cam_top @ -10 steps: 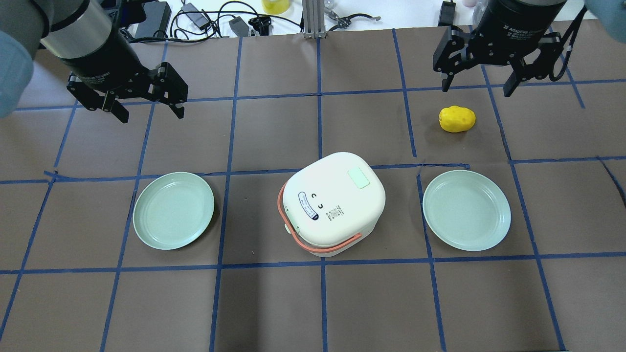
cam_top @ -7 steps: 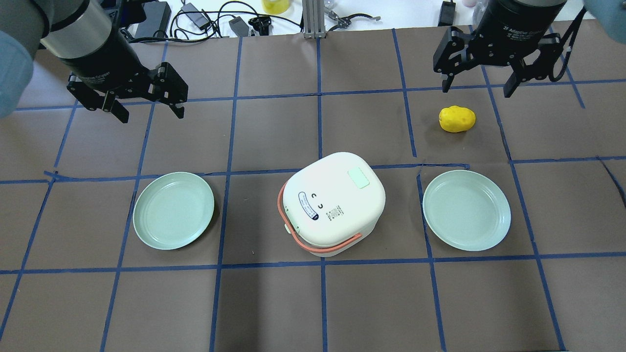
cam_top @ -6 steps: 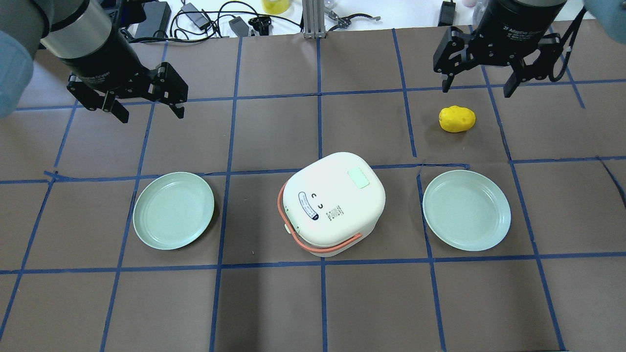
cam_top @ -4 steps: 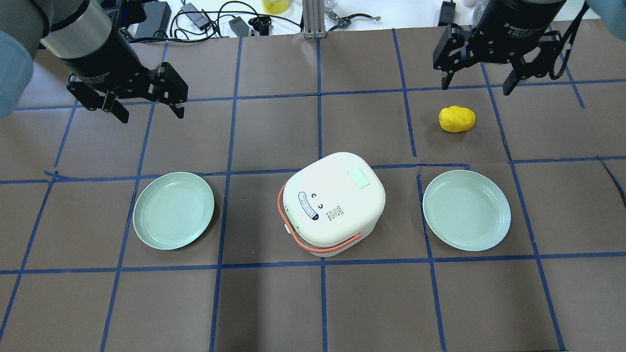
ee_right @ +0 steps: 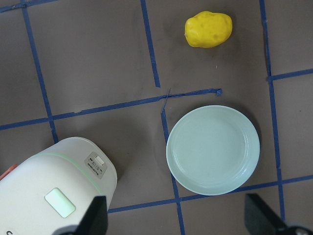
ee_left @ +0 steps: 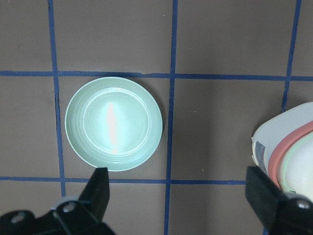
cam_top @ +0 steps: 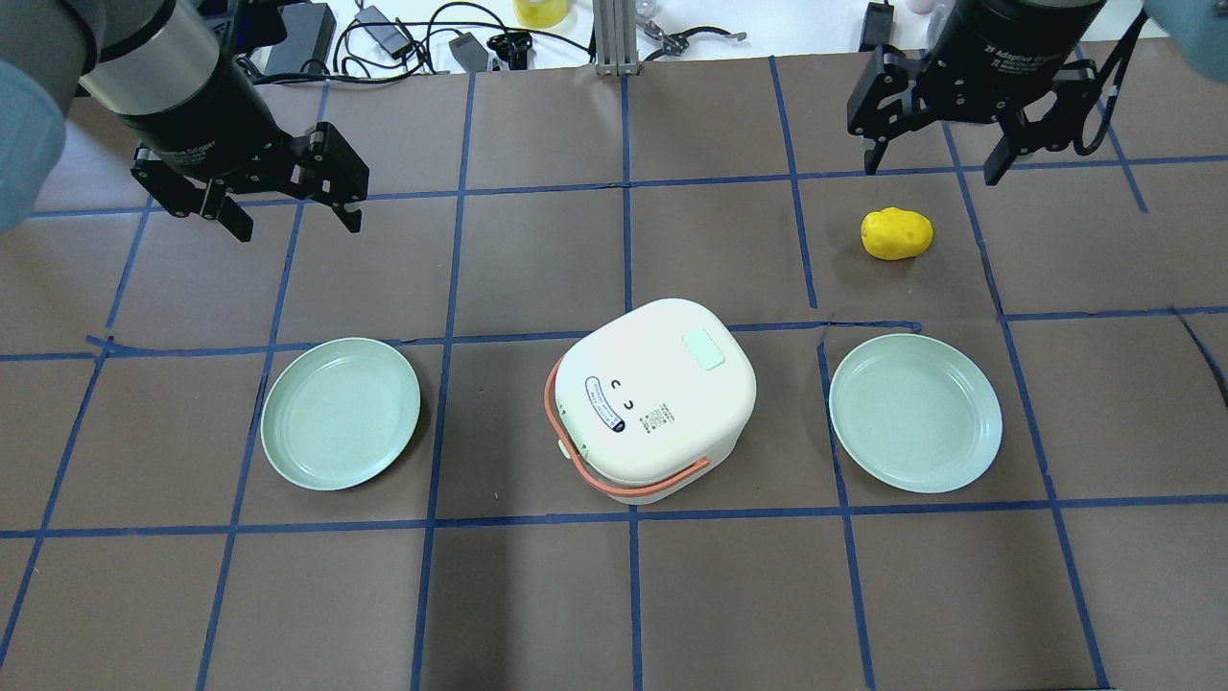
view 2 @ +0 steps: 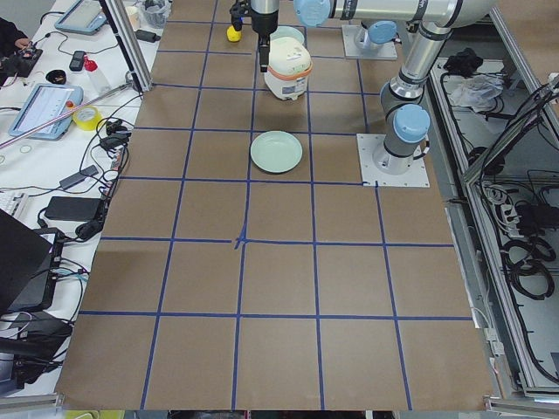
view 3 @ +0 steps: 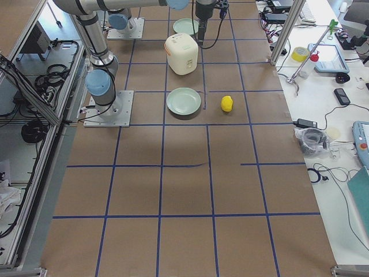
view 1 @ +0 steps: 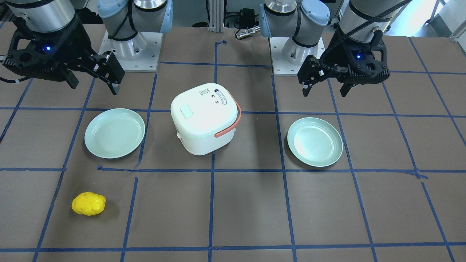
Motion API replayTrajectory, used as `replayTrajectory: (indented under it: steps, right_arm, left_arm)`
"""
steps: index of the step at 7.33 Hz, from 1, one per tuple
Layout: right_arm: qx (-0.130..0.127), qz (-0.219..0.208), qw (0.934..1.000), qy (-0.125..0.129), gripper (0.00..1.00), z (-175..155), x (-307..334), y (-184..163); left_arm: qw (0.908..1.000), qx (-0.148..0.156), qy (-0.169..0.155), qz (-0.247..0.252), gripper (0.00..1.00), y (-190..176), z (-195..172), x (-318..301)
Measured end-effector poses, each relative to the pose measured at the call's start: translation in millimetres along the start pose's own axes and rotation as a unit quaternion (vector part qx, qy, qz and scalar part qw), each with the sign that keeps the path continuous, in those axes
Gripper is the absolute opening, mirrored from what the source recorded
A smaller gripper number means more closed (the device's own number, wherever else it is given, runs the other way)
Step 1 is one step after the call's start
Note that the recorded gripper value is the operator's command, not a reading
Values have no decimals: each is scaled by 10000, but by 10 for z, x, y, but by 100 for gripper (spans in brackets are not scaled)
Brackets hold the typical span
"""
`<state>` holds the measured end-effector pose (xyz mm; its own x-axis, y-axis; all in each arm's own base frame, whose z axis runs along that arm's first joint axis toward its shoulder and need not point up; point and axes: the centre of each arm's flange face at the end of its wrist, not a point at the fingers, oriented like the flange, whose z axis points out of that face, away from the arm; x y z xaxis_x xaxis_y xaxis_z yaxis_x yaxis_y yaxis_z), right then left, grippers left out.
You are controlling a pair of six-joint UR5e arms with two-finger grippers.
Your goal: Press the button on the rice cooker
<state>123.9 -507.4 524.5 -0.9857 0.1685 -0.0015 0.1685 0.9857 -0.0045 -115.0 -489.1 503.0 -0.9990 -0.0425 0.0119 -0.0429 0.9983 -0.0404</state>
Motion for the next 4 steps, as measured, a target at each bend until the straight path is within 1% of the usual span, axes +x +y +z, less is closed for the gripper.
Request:
replayTrajectory:
  steps: [2, 3, 4]
  right_arm:
    - [-29, 29, 10000, 6, 100, 13, 13, -2]
    - [-49, 27, 10000, 1, 97, 23, 6, 4]
    - [-75, 23, 10000, -7, 89, 47, -1, 11]
  left_arm:
    - [10000, 0, 0, 3, 100, 0, 0, 0]
    - [10000, 0, 0, 2, 100, 0, 0, 0]
    - [10000, 0, 0, 1, 100, 0, 0, 0]
